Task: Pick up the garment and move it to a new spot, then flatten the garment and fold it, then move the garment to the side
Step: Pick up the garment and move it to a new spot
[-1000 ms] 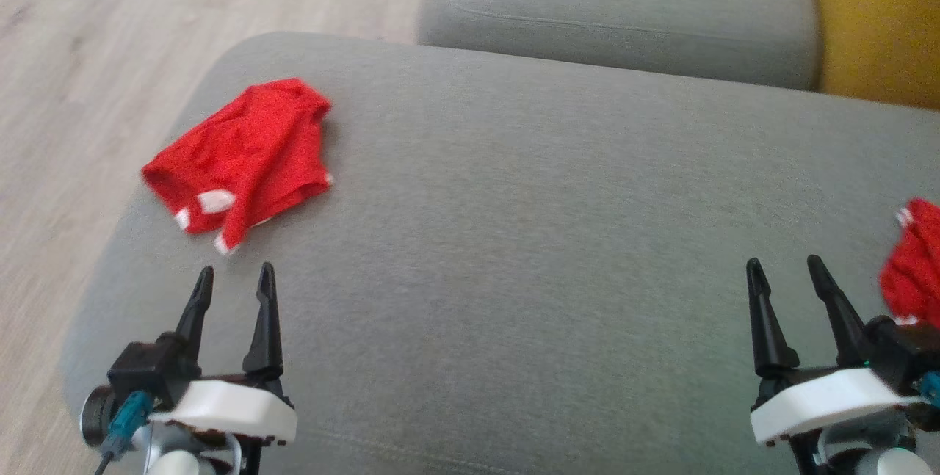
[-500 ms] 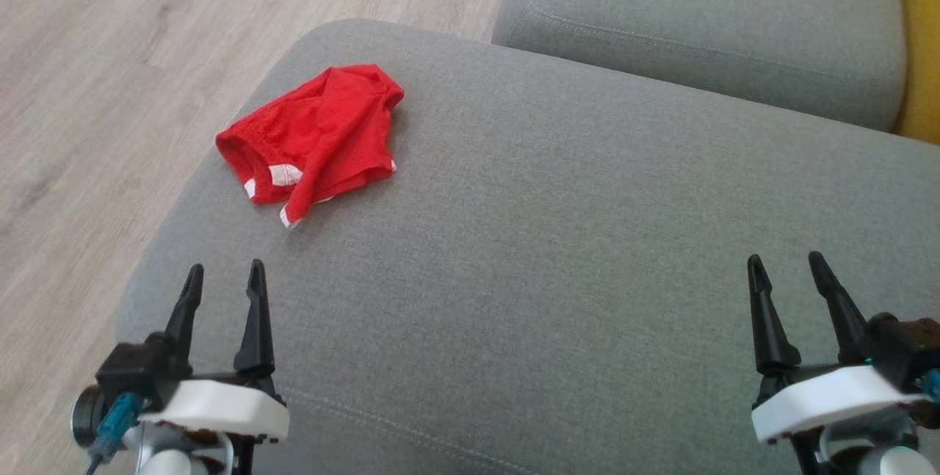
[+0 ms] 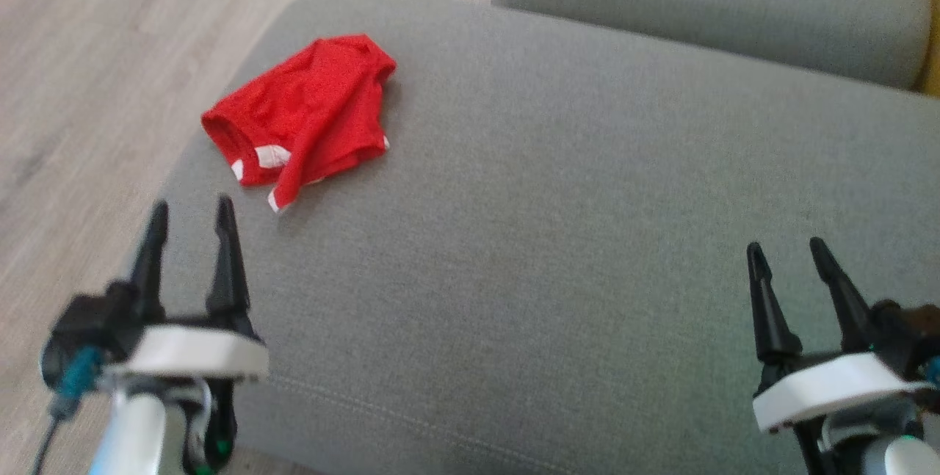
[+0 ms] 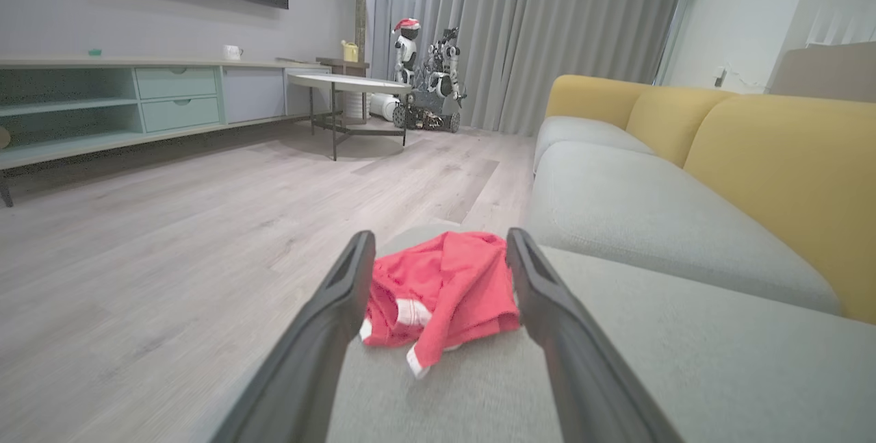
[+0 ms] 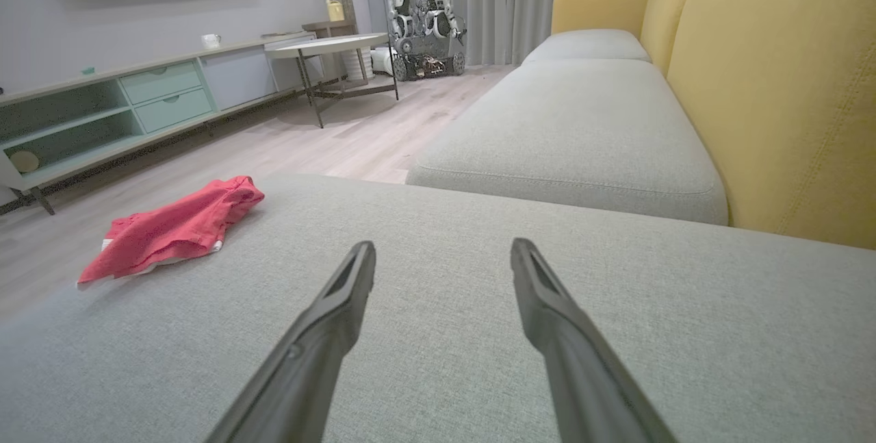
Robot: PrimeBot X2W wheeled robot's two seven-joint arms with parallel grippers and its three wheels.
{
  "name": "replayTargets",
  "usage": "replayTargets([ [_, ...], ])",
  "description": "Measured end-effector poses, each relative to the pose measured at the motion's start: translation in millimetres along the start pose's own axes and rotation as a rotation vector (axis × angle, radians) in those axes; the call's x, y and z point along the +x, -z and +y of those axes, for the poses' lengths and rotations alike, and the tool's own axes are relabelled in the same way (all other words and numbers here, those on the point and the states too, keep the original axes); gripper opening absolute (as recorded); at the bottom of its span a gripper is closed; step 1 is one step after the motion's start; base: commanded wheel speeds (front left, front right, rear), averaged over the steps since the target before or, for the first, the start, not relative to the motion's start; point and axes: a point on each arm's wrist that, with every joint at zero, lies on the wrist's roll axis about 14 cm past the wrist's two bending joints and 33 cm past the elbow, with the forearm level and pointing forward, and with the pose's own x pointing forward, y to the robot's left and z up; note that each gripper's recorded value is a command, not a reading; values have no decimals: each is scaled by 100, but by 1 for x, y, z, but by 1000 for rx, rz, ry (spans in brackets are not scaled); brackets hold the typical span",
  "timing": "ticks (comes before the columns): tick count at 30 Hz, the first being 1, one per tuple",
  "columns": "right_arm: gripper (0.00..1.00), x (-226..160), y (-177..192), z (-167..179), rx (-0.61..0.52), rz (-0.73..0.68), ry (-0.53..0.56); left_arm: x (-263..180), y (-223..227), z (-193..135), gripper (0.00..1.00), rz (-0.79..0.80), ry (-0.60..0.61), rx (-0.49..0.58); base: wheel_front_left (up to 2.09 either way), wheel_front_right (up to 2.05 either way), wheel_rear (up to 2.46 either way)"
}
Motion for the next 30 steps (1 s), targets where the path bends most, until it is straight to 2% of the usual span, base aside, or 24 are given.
replayTargets([
  [4, 100, 14, 0, -6, -16, 14, 7, 36, -10, -3, 100, -40, 7, 6, 0, 0, 0],
  [7, 100, 29, -1, -12, -28, 13, 12, 66, -2, -3, 100, -27, 4, 1, 0, 0, 0],
  [16, 100, 61, 38, -36, -27, 115, 33, 133, 103, -7, 100, 268, 15, -16, 0, 0, 0],
  [20, 100, 72, 51, -43, -28, 140, 29, 139, 155, 6, 100, 446, -19, -7, 0, 0, 0],
  [24, 100, 73, 62, -51, -20, 162, 47, 122, 203, 14, 100, 655, -39, 17, 0, 0, 0],
  [28, 100, 71, 66, -56, -19, 174, 61, 121, 218, 15, 100, 751, -58, 9, 0, 0, 0],
  [29, 100, 71, 66, -57, -19, 175, 62, 122, 220, 15, 89, 774, -68, -3, 0, 0, 0],
  [30, 100, 70, 66, -57, -20, 175, 63, 126, 219, 14, 36, 780, -68, -12, 0, 0, 0],
])
